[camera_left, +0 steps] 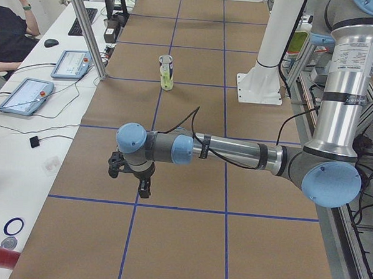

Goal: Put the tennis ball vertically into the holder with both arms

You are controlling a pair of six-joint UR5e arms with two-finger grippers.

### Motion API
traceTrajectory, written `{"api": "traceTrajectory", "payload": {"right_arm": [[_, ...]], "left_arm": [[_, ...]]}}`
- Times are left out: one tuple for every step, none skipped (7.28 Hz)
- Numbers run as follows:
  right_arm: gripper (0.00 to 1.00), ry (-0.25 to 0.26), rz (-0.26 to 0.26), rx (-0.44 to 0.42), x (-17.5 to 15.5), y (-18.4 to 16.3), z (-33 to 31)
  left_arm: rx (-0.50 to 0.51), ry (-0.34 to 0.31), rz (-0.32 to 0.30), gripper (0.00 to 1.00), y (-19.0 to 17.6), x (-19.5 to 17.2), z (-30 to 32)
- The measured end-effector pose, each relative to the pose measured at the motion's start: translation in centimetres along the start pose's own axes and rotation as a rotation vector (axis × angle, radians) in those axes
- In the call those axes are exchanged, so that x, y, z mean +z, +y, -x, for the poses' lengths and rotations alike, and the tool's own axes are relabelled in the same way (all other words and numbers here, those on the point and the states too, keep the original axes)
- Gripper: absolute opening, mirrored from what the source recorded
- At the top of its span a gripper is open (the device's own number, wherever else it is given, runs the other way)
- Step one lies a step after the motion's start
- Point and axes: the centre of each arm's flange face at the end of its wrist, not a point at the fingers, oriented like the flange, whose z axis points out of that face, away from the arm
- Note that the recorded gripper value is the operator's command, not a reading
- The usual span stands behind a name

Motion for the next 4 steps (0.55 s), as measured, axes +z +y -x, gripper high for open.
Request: {"api": "traceTrajectory", "payload": {"right_arm": [[0.99,-0.001,0.002,0.001,0.1,0.0,-0.1],[0.99,-0.002,0.007,0.004,0.3,0.2,-0.2],[0.99,-0.004,0.014,0.011,0.8,0.8,-0.6],[0.99,-0.007,0.023,0.019,1.2,1.6,-1.0]], "left_arm": [[0.001,-0.019,-0.002,1.0,0.0,0.0,0.2],[0.001,-0.031,-0.004,0.99,0.0,0.0,0.3],[0.001,-0.038,-0.004,0.99,0.0,0.0,0.4],[0.001,-0.041,-0.004,0.99,0.1,0.0,0.4]]}}
